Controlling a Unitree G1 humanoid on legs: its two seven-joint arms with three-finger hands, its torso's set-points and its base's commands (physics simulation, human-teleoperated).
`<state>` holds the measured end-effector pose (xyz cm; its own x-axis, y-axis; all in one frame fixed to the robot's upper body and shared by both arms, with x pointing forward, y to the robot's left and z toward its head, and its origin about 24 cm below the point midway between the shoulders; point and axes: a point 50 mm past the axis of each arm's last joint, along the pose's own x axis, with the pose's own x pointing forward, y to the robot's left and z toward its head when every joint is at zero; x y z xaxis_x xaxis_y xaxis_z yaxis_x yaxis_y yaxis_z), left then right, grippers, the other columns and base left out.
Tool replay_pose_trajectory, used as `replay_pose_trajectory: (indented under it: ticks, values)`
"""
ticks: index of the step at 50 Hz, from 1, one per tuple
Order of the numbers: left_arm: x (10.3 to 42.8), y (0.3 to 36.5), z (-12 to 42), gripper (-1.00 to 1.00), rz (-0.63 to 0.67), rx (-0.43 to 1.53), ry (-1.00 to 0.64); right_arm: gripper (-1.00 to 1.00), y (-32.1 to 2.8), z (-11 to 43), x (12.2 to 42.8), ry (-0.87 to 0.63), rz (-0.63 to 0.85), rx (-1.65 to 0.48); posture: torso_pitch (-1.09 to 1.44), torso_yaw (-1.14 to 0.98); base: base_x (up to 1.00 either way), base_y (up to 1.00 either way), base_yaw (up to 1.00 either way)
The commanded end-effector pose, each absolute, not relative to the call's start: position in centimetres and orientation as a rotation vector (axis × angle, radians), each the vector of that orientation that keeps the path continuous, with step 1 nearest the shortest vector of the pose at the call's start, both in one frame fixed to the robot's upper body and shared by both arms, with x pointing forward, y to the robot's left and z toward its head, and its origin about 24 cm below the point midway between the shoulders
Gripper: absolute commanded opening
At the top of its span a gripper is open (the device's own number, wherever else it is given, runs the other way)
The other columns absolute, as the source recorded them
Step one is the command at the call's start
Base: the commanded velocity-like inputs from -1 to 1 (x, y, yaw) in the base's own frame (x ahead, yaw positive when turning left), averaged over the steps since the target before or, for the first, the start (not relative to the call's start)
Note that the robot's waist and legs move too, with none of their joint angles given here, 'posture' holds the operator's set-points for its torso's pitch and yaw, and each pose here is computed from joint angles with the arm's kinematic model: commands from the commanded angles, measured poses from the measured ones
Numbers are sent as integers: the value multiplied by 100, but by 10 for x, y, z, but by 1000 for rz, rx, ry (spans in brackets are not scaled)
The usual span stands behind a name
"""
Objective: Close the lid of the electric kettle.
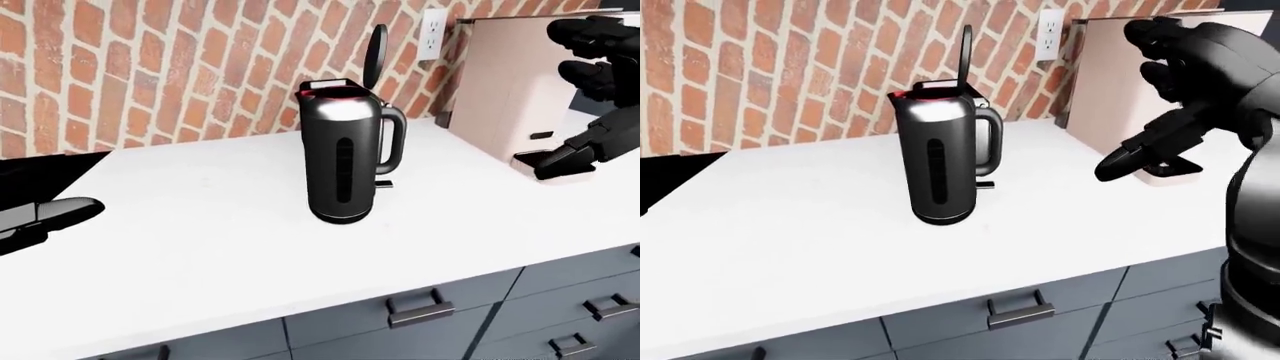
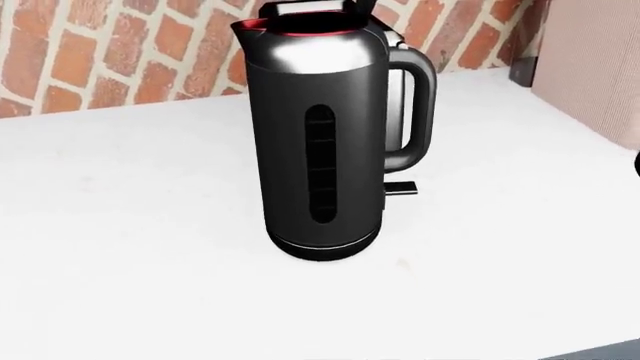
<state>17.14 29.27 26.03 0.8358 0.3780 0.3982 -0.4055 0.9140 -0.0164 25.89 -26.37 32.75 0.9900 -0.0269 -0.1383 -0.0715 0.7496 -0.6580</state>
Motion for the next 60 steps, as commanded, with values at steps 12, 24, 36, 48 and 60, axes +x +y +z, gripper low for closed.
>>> replay_pose_trajectory:
  ticks: [12,24,36,48,60]
  values:
    - [168,291,269,100,412,96,-473,100,-262,358,269,147,27,-920,-41,0,0,0,0]
    - [168,290,269,100,409,96,-471,100,-256,363,289,193,68,-1038,-41,0,0,0,0]
    - [165,290,272,100,411,93,-468,100,-251,374,300,218,84,-1110,-41,0,0,0,0]
    - [165,291,272,100,414,91,-471,100,-238,368,314,257,139,-1204,-41,0,0,0,0]
    - [162,290,277,100,413,92,-474,100,-228,358,338,266,142,-1211,-41,0,0,0,0]
